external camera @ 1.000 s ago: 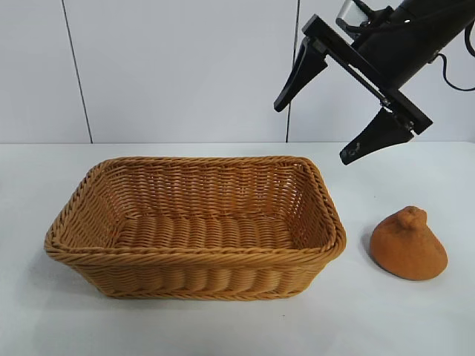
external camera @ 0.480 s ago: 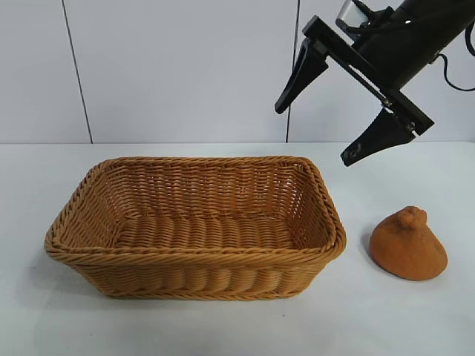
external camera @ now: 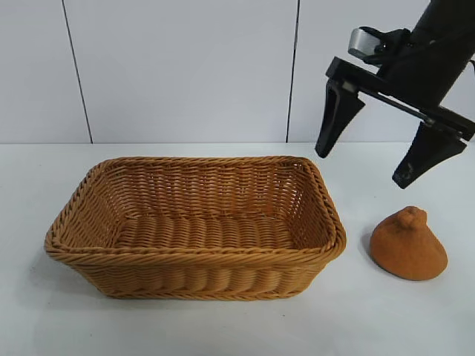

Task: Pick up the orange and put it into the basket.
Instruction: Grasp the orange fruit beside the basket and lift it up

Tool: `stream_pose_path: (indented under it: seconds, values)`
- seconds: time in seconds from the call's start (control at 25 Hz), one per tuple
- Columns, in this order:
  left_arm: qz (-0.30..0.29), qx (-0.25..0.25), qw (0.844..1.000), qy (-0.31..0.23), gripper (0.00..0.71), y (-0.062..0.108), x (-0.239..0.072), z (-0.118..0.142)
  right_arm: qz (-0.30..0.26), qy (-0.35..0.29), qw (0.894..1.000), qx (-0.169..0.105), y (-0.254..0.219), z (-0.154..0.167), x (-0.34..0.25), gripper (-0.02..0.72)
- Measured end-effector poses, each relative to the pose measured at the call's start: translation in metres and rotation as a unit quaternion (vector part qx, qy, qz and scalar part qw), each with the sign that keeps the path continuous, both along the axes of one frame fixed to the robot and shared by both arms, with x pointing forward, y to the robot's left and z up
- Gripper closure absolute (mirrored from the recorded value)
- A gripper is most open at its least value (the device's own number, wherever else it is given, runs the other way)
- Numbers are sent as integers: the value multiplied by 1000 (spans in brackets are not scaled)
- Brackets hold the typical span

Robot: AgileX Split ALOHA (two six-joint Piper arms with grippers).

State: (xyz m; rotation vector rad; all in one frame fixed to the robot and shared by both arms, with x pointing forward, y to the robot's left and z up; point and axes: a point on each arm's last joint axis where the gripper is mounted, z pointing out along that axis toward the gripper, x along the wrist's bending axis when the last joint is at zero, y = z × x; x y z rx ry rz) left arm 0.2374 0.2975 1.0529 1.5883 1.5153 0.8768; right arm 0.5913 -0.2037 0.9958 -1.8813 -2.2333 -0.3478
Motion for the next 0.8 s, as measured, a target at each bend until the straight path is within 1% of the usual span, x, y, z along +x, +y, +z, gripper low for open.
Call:
stream_pose_path:
  seconds: [0.16,0.28,0.32,0.4,0.52,0.8]
  values:
    - [0,0,1000,-5,74,0,-1,0,-3,-18,998,-64,-12,7,-1,10]
    - [0,0,1000,-5,74,0,-1,0,-10,-27,993,-114,-21,8,1,10]
    - [0,0,1000,-5,74,0,-1,0,-9,-28,992,-124,-23,8,1,10]
    - [0,0,1000,-5,74,0,-1,0,-12,-29,990,-135,-25,8,1,10]
    - [0,0,1000,-5,74,0,-1,0,-14,-25,990,-137,-25,3,3,10]
    - [0,0,1000,-5,74,0,-1,0,-19,1,989,-144,-28,-28,14,10]
